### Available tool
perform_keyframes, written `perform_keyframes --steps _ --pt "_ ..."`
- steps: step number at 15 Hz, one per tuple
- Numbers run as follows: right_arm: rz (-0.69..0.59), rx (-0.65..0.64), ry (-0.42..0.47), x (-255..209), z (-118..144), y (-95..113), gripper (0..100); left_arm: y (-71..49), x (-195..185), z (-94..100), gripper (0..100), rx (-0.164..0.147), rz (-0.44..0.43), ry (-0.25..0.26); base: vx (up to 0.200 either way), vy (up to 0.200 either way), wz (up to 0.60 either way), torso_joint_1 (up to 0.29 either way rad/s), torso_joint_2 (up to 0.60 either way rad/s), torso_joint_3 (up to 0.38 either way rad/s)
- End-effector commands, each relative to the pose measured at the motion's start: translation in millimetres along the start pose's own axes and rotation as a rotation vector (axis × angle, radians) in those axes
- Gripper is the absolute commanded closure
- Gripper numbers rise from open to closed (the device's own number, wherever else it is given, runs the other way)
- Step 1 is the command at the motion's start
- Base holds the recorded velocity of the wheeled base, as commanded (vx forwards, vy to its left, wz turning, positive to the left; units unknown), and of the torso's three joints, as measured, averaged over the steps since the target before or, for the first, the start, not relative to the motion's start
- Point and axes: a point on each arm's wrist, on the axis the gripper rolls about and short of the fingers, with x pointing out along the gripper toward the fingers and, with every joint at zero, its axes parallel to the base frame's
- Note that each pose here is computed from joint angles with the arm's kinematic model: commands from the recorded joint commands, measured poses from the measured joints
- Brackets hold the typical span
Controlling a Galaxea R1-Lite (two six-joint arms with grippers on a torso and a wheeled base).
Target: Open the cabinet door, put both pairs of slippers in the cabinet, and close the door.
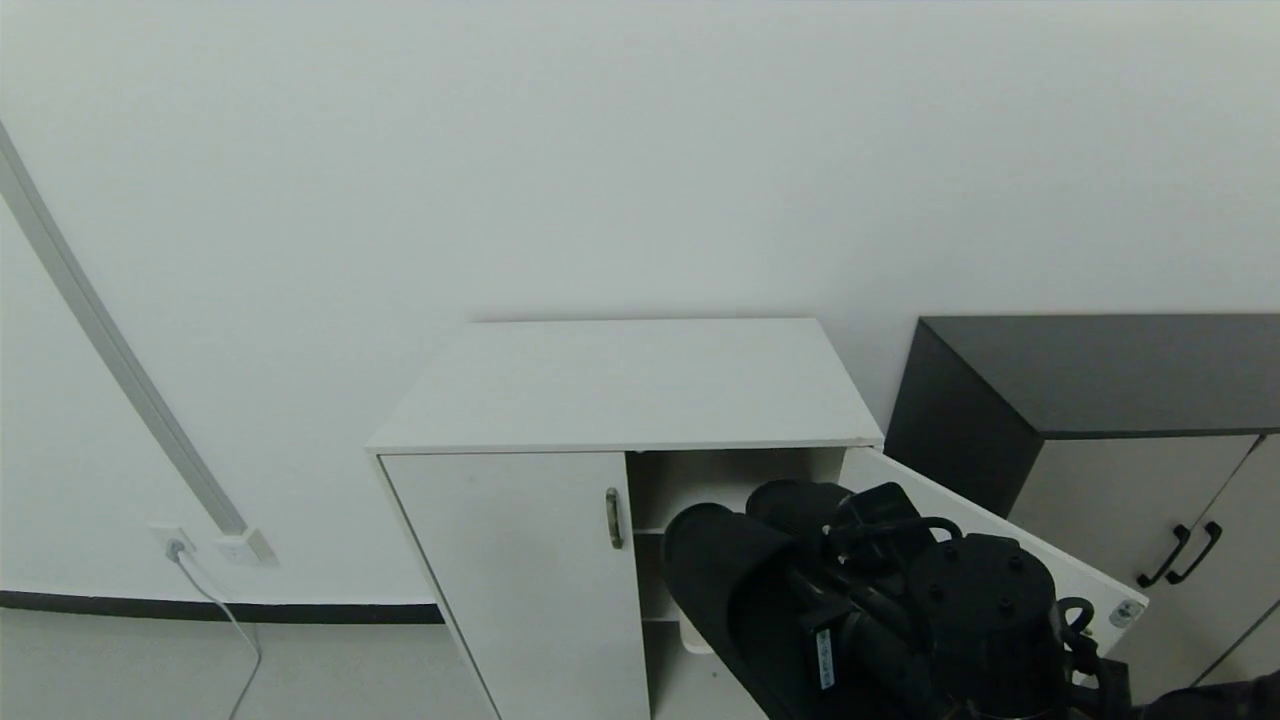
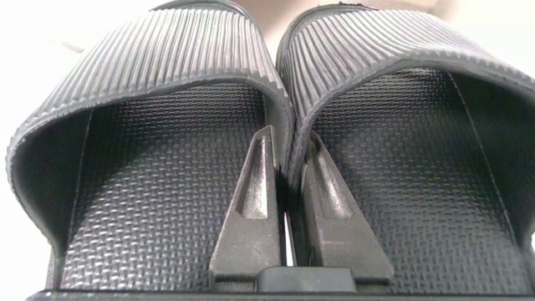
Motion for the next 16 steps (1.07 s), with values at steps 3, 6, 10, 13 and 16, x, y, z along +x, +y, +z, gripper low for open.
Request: perform_keyframes --steps 3,6,10,13,16 --pt "0.004 -0.004 0.016 3.6 -6.0 0.5 100 0.0 0.1 -0.1 100 0.0 0.0 0.001 0.0 0.0 0.0 -0.224 0.52 0.292" --pt "0.007 0.001 -0.002 4.8 -10.0 0.3 100 0.0 0.1 -0.1 100 0.0 0.0 0.001 0.0 0.0 0.0 -0.23 0.55 0.317" --pt "0.012 0.002 -0.008 4.7 -10.3 1.1 100 0.0 0.1 -0.1 100 0.0 0.0 0.001 0.0 0.0 0.0 -0.212 0.53 0.314" --pt "0.012 0.002 -0.008 4.3 -10.3 0.9 100 0.0 0.1 -0.1 100 0.0 0.0 0.001 0.0 0.0 0.0 -0.198 0.51 0.312" --pt "0.01 0.001 -0.007 4.7 -10.6 0.6 100 0.0 0.1 -0.1 100 0.0 0.0 0.001 0.0 0.0 0.0 -0.18 0.49 0.312"
